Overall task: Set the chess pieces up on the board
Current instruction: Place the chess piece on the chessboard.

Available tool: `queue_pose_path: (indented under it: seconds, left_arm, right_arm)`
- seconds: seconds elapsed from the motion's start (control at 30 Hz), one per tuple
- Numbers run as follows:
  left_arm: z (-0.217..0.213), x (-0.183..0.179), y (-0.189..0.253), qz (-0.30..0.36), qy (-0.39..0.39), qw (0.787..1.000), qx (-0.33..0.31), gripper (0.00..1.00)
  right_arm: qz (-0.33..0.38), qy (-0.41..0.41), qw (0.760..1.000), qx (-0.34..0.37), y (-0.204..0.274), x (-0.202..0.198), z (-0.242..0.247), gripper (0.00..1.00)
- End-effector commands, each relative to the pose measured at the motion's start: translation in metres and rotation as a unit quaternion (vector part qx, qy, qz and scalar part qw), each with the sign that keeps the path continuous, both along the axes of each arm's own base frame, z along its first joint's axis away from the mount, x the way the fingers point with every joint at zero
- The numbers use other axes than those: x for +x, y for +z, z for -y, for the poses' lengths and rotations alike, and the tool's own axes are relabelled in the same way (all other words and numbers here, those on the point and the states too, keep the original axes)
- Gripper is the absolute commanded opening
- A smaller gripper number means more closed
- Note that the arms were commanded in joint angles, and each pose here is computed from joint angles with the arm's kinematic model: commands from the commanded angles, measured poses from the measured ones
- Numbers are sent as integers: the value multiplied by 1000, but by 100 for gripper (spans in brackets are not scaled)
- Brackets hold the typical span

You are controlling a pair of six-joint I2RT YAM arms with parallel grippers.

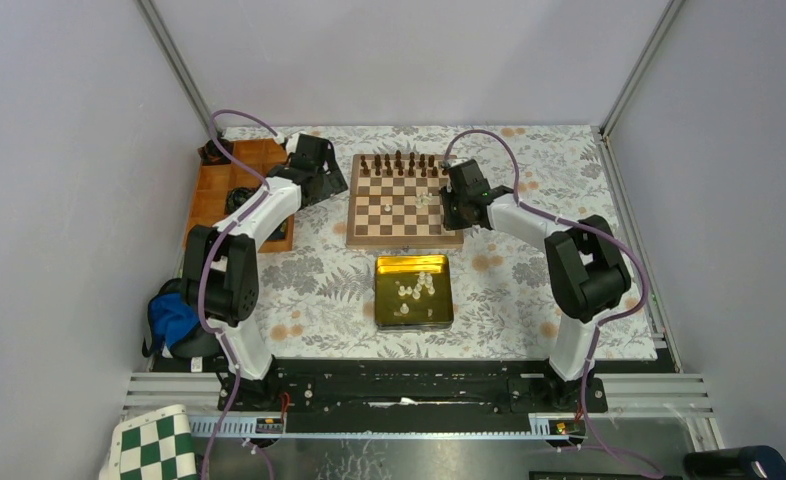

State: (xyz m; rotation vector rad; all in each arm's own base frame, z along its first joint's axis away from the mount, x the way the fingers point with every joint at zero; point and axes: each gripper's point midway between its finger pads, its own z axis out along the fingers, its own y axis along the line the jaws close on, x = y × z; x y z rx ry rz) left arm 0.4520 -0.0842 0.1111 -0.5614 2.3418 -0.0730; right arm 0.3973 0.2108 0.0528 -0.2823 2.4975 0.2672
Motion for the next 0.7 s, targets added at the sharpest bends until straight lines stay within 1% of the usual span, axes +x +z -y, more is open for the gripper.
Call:
queue_pose_path:
  seconds: [0.0, 0.07, 0.13, 0.17, 0.3, 0.43, 0.67]
  left_arm:
    - [3, 2, 14, 24, -5, 1000, -2, 95]
    - [3, 1, 14, 23, -6, 1000, -3, 95]
    - [3, 1, 13, 22, -6, 1000, -2, 95]
    - [3, 1, 13, 22, -6, 1000, -2, 95]
    - [3, 0, 12, 22, -6, 1000, -2, 95]
    - [3, 0, 11, 21, -6, 1000, -2, 95]
    - [2, 0, 17, 28, -6, 1000, -2, 95]
  right_arm:
    - [33, 1, 999, 21, 26, 4, -8, 2]
    - [32, 1, 999, 19, 24, 4, -8, 7]
    - [29, 2, 999, 17, 23, 3, -8, 17]
    - [27, 2, 999, 17, 21, 3, -8, 21]
    - [24, 3, 1000, 16, 19, 2, -8, 29]
    - [24, 4, 1000, 14, 18, 2, -9, 32]
    - [41, 8, 999, 13, 33, 8, -11, 35]
